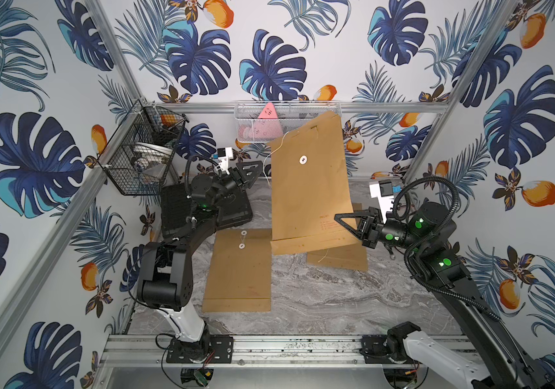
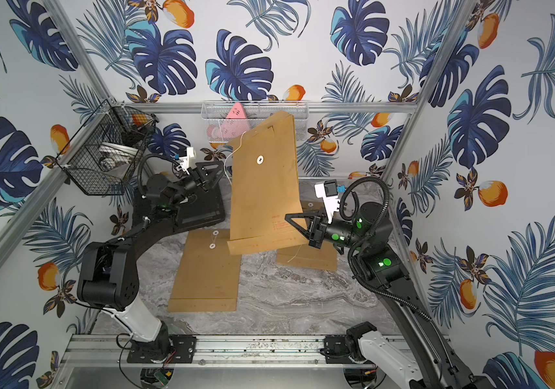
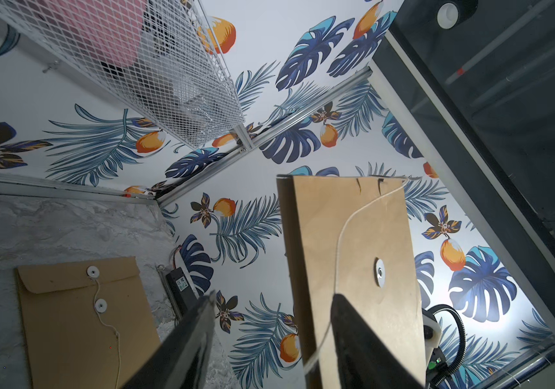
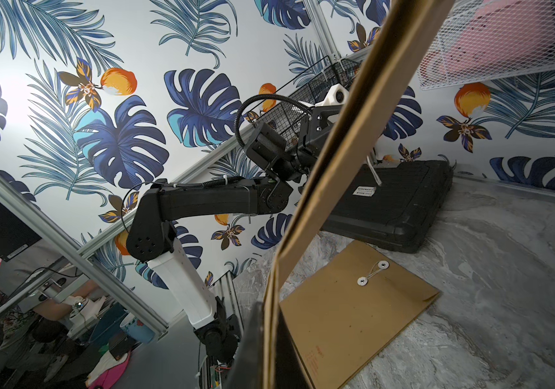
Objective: Close the mouth of the file bag
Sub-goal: Pick up the file bag from the file bag.
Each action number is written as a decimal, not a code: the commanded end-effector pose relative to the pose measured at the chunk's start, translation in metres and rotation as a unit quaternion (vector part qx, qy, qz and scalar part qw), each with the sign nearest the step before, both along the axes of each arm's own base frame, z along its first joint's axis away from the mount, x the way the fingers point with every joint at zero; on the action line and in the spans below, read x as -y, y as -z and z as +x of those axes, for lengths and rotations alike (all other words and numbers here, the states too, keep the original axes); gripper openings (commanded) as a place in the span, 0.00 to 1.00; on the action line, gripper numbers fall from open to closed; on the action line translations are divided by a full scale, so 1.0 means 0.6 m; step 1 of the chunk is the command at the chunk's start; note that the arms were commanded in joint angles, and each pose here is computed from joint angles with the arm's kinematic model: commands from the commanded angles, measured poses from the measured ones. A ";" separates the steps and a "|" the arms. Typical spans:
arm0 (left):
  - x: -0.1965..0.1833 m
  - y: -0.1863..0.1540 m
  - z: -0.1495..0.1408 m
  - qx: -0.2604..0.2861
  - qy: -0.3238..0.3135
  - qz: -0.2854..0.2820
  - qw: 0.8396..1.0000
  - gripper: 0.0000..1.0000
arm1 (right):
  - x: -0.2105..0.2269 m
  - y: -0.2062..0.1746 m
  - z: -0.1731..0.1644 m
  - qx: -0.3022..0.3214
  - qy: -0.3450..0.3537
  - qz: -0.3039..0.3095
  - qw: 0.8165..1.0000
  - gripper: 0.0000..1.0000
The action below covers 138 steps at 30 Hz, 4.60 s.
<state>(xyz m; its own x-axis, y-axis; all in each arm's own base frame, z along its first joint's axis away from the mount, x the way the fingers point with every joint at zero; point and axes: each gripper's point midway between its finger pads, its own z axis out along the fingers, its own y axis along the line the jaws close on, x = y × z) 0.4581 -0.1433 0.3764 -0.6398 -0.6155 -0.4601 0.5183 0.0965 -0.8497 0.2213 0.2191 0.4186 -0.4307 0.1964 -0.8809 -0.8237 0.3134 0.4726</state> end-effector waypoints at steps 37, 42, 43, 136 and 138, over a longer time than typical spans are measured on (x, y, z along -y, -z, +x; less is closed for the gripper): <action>0.131 -0.042 -0.104 0.114 0.147 0.038 0.982 0.57 | 0.011 0.008 0.035 0.164 0.043 0.065 0.983 0.00; 0.133 -0.043 -0.119 0.125 0.161 0.037 0.978 0.29 | 0.012 0.034 0.054 0.144 0.061 0.049 0.986 0.00; 0.132 -0.041 -0.120 0.127 0.160 0.041 0.978 0.19 | 0.013 0.039 0.058 0.139 0.067 0.046 0.987 0.00; 0.051 -0.059 -0.145 0.244 -0.002 0.345 0.906 0.71 | 0.035 0.076 0.151 0.236 0.053 -0.093 0.966 0.00; 0.070 -0.058 -0.152 0.261 0.015 0.359 0.896 0.72 | 0.033 0.069 0.144 0.232 0.038 -0.075 0.969 0.00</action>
